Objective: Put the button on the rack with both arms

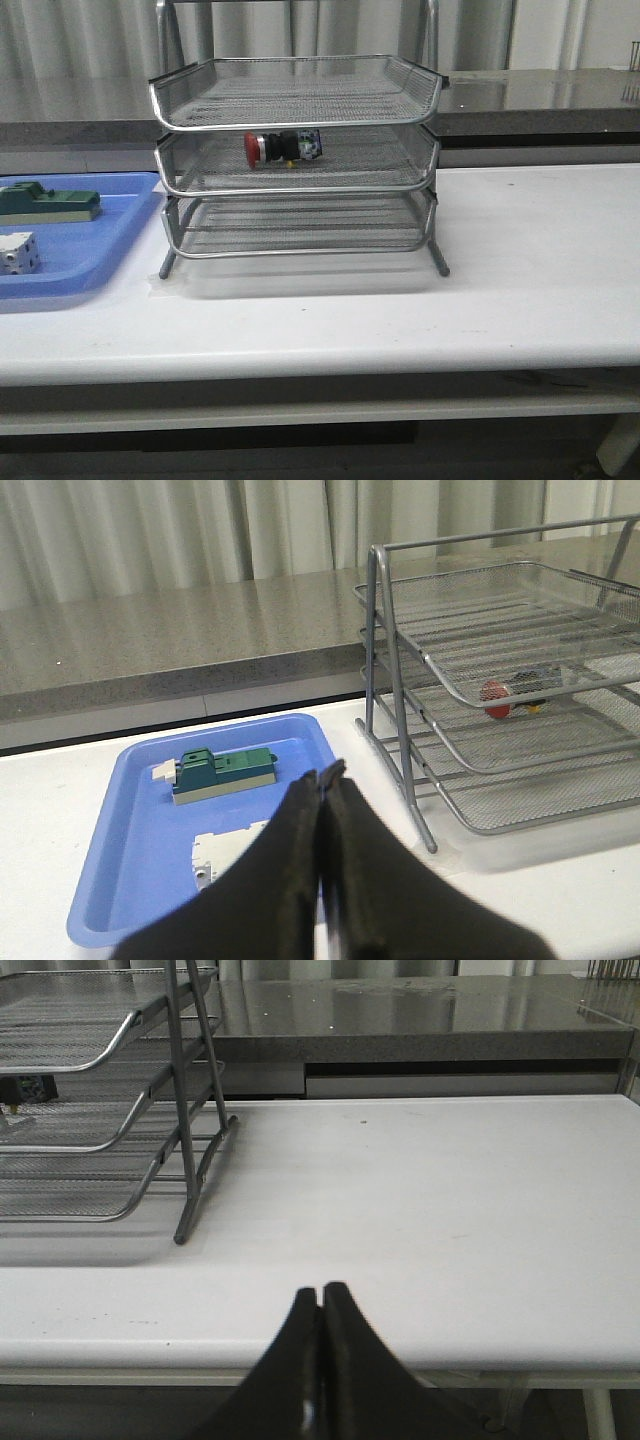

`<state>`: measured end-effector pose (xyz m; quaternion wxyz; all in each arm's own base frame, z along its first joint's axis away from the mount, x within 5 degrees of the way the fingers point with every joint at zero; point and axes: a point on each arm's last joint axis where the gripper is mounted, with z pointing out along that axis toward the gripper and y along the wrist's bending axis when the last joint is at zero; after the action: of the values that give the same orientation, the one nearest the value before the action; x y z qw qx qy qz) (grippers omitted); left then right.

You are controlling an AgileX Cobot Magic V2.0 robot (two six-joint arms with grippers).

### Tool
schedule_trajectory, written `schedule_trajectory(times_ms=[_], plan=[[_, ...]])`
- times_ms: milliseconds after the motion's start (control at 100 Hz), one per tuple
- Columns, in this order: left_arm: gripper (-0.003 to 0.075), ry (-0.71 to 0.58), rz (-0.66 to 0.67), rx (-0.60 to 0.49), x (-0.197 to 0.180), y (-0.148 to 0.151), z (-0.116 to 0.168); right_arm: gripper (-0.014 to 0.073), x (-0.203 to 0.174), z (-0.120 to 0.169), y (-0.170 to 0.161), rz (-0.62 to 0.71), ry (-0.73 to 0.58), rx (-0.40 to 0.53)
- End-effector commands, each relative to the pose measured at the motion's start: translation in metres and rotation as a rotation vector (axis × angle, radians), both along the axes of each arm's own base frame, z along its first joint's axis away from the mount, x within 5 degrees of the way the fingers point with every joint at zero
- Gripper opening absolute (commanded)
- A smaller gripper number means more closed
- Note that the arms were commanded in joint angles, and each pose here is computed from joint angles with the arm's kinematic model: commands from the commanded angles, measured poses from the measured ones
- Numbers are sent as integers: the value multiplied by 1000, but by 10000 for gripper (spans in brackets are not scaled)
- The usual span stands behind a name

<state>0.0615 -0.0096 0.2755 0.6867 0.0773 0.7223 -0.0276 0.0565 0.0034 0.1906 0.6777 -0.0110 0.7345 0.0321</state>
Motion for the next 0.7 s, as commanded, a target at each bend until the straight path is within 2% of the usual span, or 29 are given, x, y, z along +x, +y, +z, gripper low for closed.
schedule_trajectory(times_ms=[0,690], plan=[[-21,-101,7,-33,0,1,17,-60,-2,16,0,-4,-126,0],[-21,-100,9,-19,0,1,16,-60,-2,16,0,-4,-126,0]])
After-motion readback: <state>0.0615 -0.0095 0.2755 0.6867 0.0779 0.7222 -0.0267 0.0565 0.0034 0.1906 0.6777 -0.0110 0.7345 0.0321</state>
